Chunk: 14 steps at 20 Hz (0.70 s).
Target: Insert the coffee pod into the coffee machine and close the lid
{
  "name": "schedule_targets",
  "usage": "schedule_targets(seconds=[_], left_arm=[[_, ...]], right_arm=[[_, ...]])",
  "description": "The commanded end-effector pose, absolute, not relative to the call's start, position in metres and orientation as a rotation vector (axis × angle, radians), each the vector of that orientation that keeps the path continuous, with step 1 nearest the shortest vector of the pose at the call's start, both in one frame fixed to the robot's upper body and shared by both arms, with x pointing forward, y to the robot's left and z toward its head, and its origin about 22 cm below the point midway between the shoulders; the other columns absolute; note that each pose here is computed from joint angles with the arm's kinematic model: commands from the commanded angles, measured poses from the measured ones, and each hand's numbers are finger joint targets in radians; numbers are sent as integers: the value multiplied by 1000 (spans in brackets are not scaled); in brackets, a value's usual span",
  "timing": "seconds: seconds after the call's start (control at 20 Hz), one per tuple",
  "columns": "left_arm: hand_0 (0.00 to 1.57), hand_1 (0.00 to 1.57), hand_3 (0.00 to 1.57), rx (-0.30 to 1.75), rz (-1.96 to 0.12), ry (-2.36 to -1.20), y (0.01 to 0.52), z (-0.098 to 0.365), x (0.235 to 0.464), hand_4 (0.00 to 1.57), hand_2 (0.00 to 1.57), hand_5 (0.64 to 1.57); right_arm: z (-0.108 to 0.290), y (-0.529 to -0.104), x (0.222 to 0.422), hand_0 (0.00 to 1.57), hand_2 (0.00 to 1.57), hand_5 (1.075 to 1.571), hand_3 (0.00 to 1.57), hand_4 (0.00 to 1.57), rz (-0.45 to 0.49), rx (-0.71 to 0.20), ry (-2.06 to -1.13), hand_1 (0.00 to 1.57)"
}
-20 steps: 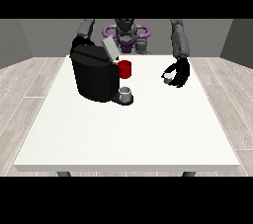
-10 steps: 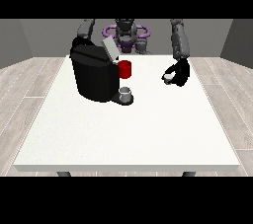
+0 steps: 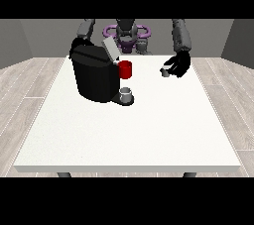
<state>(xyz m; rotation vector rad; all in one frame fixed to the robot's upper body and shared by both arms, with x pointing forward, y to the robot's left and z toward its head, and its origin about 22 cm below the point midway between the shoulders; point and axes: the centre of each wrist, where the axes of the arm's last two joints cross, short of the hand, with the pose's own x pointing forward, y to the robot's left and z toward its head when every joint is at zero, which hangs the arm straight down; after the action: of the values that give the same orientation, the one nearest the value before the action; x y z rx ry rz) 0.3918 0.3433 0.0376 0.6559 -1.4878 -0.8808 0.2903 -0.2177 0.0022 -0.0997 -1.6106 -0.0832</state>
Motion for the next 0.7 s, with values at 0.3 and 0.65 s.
schedule_targets(seconds=[0.3, 0.65], left_arm=[[1255, 1255, 1288, 630, -954, -1587, 320, 109, 423, 556, 1332, 1571], [1253, 1253, 1281, 640, -888, -1616, 284, 144, 442, 537, 1328, 1571]], right_arm=[[-5, -231, 298, 0, 0, 1571, 0, 488, -62, -110, -1564, 0], [-7, -212, 302, 0, 0, 1571, 0, 492, -31, -28, -1623, 0]])
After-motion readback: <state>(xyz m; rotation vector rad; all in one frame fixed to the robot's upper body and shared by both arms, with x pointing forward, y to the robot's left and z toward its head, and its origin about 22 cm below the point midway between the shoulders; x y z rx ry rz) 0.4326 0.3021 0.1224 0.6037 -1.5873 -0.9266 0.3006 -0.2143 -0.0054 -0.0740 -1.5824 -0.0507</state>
